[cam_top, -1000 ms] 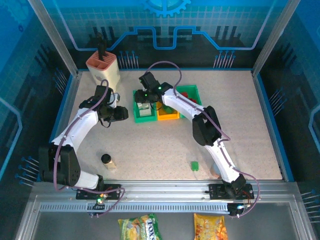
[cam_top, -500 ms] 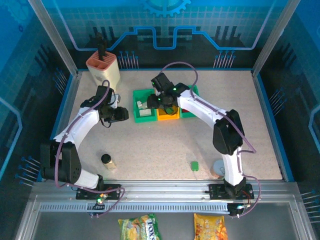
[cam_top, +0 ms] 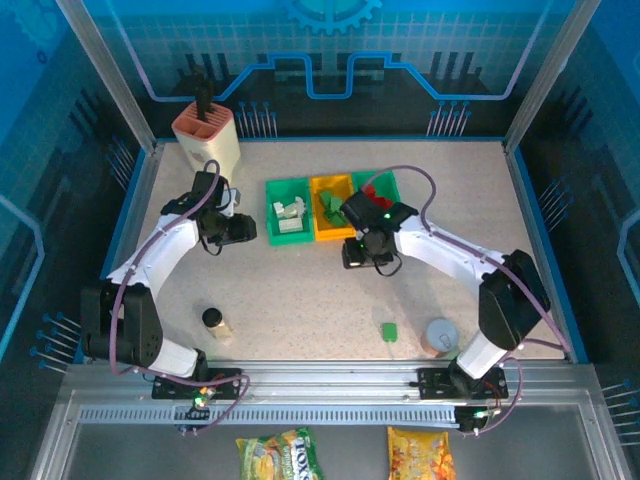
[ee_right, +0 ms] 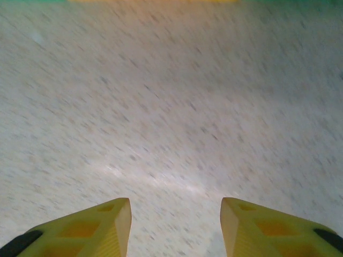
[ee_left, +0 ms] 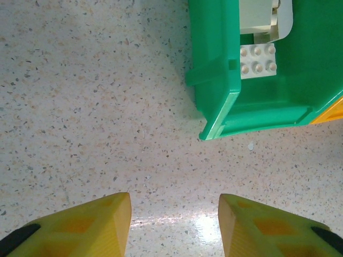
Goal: Sort the legos into containers by color
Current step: Pick up the lego from the bottom-center of the table.
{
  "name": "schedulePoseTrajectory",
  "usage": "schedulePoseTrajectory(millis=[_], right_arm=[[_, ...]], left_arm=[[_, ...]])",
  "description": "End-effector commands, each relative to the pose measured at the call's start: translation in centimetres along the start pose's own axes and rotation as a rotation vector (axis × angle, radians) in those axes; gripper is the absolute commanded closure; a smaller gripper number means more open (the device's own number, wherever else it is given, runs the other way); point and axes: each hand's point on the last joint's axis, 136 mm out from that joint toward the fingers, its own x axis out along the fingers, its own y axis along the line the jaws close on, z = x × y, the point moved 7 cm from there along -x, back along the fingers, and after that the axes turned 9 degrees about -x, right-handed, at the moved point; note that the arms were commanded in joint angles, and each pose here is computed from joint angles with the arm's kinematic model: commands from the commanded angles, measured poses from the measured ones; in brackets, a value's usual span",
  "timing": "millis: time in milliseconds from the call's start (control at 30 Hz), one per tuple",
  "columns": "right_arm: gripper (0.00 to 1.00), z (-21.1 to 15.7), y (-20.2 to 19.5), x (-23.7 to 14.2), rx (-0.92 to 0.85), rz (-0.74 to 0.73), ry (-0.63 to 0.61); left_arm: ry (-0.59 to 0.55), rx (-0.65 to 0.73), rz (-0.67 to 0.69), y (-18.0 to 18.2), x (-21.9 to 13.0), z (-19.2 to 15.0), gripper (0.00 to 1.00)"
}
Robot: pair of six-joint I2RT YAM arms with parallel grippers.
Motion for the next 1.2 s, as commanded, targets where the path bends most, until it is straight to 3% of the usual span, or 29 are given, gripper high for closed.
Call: schedulePoseTrajectory(millis=[0, 500, 1167], right_arm=[[0.51, -3.3, -1.4, -0.2, 0.026, -0.073, 0.078], [0.47, -11.8, -3.9, 1.5, 0.114, -0.119, 0.230], [0.42, -14.6, -2.8, 4.0, 0.160, -0.081, 0.327]], left_arm=[[-0.003, 0.003, 0.021, 0.2, -0.4, 0.4, 0.52], [-0.009, 0.008, 0.034, 0.3, -0.5, 0.5, 0.52], [-0.003, 0.005, 0.020, 0.2, -0.4, 0.4, 0.52]])
